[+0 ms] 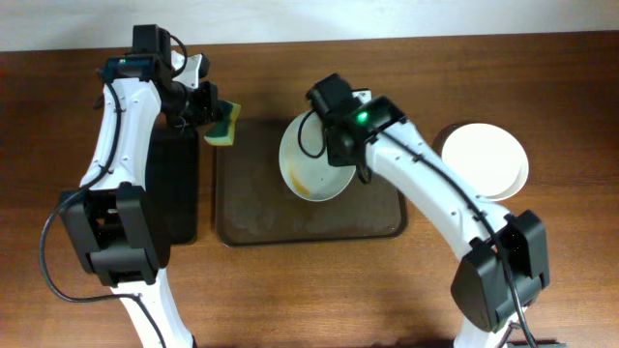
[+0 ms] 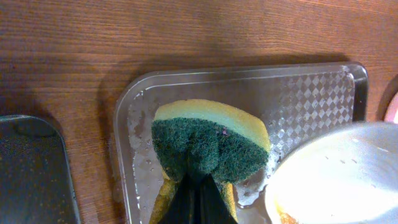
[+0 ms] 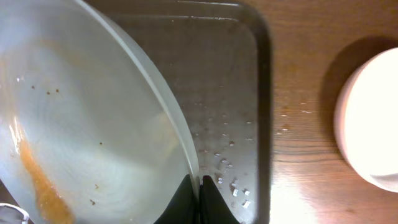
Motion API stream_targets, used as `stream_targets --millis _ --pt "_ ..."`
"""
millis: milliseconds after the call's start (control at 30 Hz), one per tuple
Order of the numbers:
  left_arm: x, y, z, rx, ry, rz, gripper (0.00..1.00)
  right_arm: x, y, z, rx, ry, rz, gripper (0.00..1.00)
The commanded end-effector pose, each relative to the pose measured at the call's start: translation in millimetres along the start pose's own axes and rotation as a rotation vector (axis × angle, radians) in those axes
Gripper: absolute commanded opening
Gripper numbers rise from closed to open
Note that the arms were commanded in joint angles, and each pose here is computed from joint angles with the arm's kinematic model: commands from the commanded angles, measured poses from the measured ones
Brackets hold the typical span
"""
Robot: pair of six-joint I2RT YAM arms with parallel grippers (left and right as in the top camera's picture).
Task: Clean dirty plates on tray and stack at the side
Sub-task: 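Lift the last plate with the right gripper and stack it on the pile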
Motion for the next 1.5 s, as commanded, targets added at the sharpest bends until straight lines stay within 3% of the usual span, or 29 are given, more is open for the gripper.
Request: stream_targets --millis 0,100,167,333,500,567,600,633,767,833,967,1133,1267,1367,1400,1433,1467 --pt "1 -2 1 0.021 -0.006 -0.003 0.01 -2 -17 -2 -0.164 -0.048 -0.174 0.04" --pt "1 -2 1 0.021 -0.006 -0.003 0.0 -10 -37 0 -0.329 -0.072 -0.358 0.04" --pt "1 -2 1 0.025 -0.006 -0.002 0.0 -20 -64 4 -0.46 -0.101 -0.576 0.04" --pt "1 -2 1 0.025 -0.005 -0.002 0.01 -45 -119 30 -0.556 -0.218 -0.988 0.04" --pt "1 -2 1 0.024 -0.004 -0.002 0.01 -51 -123 34 -0.537 -0.228 -1.003 0.04" --pt "1 -2 1 0.032 -0.004 0.0 0.0 -52 -112 32 -0.474 -0.166 -0.91 0.04" --pt "1 -2 2 0.035 -0.004 0.001 0.01 -51 -99 28 -0.441 -0.147 -0.789 0.04" --pt "1 -2 1 0.035 -0.004 0.0 0.0 -46 -69 16 -0.368 -0.065 -0.512 0.04" --pt "1 1 -1 0.072 0.01 0.013 0.0 -10 -13 -24 -0.197 0.123 -0.051 0.04" --pt "0 2 -1 0.119 0.02 0.025 0.01 19 11 -53 -0.021 0.185 0.125 0.04" --pt "-1 3 2 0.209 0.031 0.045 0.01 55 38 -135 0.087 0.399 0.246 0.04" --pt "0 3 2 0.209 0.032 0.044 0.01 70 57 -265 -0.09 0.679 0.218 0.04" --pt "0 3 2 0.21 0.032 0.044 0.01 51 62 -317 -0.297 0.794 0.233 0.04" --pt "0 3 3 0.22 0.034 0.045 0.0 29 90 -320 -0.321 0.801 0.26 0.04" --pt "0 3 3 0.22 0.034 0.046 0.0 25 100 -320 -0.318 0.802 0.252 0.08" --pt "0 3 3 0.22 0.034 0.046 0.01 23 104 -318 -0.312 0.803 0.249 0.34" --pt "0 -1 4 0.221 0.03 0.044 0.0 25 103 -316 -0.288 0.78 0.252 0.73"
Point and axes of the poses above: each gripper's point midway between its finger pads, its own y axis out along the fingers, its own z axis along the line the jaws close on, x = y × z, the point moved 8 cm from there along -y, back along the fingers, and after that the axes turned 14 degrees about y, right-handed, at the moved point
